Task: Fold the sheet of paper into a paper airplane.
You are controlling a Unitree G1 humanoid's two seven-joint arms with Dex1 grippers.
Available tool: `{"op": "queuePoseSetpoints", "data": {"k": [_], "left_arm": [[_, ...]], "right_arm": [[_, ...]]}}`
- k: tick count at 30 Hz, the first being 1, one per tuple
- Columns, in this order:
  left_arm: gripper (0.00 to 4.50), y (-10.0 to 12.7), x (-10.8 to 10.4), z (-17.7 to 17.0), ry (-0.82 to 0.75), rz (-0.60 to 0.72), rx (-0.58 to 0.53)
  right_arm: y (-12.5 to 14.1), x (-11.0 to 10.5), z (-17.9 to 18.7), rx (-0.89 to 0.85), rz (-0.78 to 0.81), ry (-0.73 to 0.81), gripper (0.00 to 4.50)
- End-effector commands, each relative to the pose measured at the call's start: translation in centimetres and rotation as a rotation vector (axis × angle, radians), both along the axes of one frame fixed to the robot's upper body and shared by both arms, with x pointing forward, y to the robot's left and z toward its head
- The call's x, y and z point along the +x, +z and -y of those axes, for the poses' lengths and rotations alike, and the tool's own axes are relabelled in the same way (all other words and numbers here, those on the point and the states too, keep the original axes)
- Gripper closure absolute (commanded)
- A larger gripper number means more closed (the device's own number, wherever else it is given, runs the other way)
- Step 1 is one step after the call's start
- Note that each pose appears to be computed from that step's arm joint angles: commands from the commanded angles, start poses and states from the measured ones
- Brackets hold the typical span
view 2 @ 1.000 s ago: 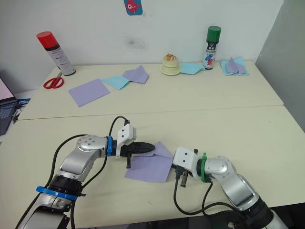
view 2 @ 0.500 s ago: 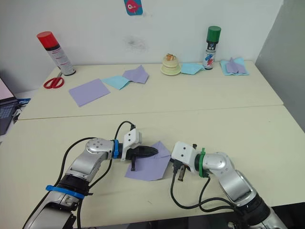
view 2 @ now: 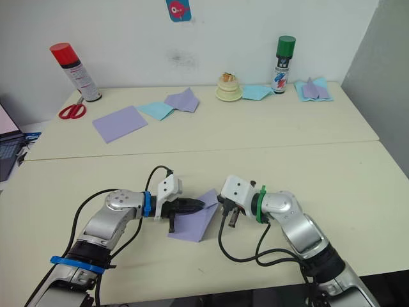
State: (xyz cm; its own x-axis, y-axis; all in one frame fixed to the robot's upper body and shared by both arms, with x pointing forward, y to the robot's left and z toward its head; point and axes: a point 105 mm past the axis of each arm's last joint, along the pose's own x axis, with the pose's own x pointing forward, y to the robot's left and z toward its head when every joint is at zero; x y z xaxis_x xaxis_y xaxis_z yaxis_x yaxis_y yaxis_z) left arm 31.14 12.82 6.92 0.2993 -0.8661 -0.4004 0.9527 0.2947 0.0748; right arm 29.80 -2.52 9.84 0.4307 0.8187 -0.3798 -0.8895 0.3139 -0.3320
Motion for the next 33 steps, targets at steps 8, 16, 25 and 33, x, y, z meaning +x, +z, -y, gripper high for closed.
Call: {"op": "queuePoseSetpoints", "data": {"k": [8, 16, 25, 33], "left_arm": [[4.47, 0.0, -0.4, -0.8, 0.033, -0.006, 0.009], [4.47, 1.8, -0.6, -2.4, 0.024, 0.005, 0.012], [4.47, 5.1, 0.4, -1.7, -0.001, 0.027, -0.044], [4.47, 1.7, 0.1, 0.3, -0.044, 0.014, 0.008]], "right_arm": [[0.1, 0.1, -2.4, 0.003, 0.05, 0.064, 4.5], [-0.1, 0.2, -2.1, -0.009, 0.053, 0.06, 4.5], [0.0, 0.3, -1.9, -0.011, 0.056, 0.053, 4.5], [0.2, 0.5, -1.9, -0.008, 0.062, 0.044, 4.5]]}}
